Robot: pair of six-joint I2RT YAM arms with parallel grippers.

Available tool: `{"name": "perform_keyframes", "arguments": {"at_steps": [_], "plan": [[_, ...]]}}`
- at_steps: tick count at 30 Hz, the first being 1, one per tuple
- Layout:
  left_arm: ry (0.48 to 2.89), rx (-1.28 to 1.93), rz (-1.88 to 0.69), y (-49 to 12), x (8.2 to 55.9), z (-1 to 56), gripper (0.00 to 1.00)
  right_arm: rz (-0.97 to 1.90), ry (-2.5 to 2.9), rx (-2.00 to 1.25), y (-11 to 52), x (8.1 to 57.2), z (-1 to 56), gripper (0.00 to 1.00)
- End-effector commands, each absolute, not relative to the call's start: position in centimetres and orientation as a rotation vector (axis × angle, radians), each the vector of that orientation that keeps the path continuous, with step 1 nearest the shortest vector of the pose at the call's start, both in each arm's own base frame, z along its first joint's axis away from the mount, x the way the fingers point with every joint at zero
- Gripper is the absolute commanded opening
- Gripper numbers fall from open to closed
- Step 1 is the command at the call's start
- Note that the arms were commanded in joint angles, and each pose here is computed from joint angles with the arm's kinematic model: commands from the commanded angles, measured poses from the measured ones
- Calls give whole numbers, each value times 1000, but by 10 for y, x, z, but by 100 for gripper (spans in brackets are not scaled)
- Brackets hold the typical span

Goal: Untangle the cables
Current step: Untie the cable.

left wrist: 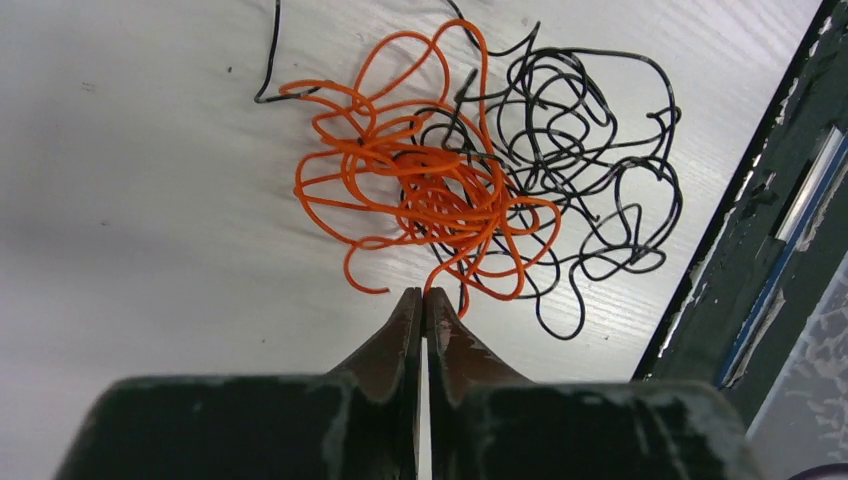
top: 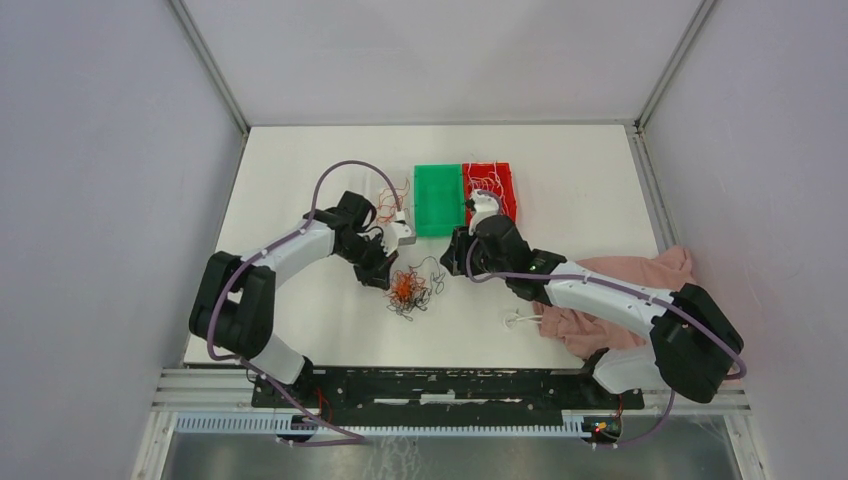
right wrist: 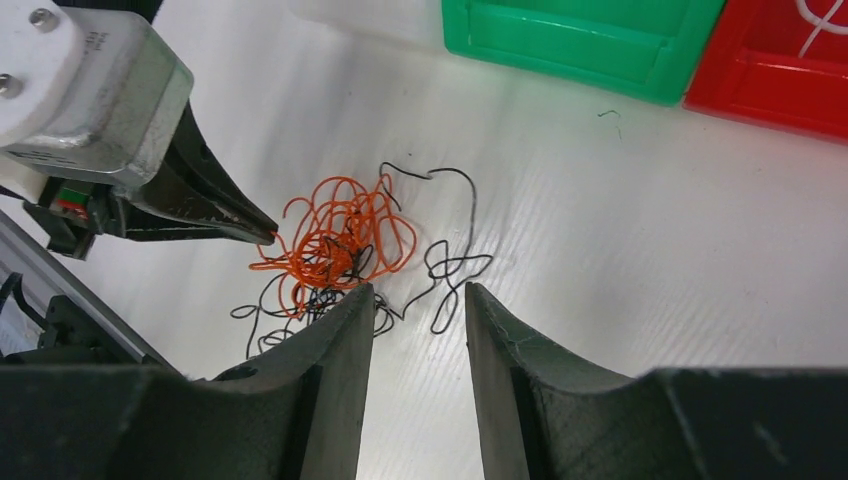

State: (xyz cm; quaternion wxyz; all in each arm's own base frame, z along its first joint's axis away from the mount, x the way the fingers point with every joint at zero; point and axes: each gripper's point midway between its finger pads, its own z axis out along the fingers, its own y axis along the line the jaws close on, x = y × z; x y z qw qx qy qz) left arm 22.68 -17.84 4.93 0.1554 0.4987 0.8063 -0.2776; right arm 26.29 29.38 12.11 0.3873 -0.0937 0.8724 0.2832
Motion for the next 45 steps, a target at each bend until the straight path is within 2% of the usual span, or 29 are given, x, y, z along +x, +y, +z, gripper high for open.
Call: {"name": "perform_keyframes", "arguments": {"at_steps": [1, 12, 19, 30, 38, 45], "plan": [[2191, 1433, -803, -192, 243, 77, 3, 815, 2101, -211, 305, 268, 153, 46], [2006, 1451, -704, -185, 232, 175, 3, 1072, 1814, -439, 359, 264, 205, 64], [1956, 1414, -750, -189, 221, 214, 3, 1180, 1610, -595, 389, 243, 237, 69], [1921, 1317, -914, -204, 204, 254, 3, 1069, 1586, -573, 398, 236, 238, 68], [1937, 1305, -1027, -206, 181, 263, 3, 878, 1506, -437, 379, 251, 252, 65], [1944, 1285, -1050, -203, 170, 265, 3, 868, 1491, -388, 374, 255, 253, 65]]}}
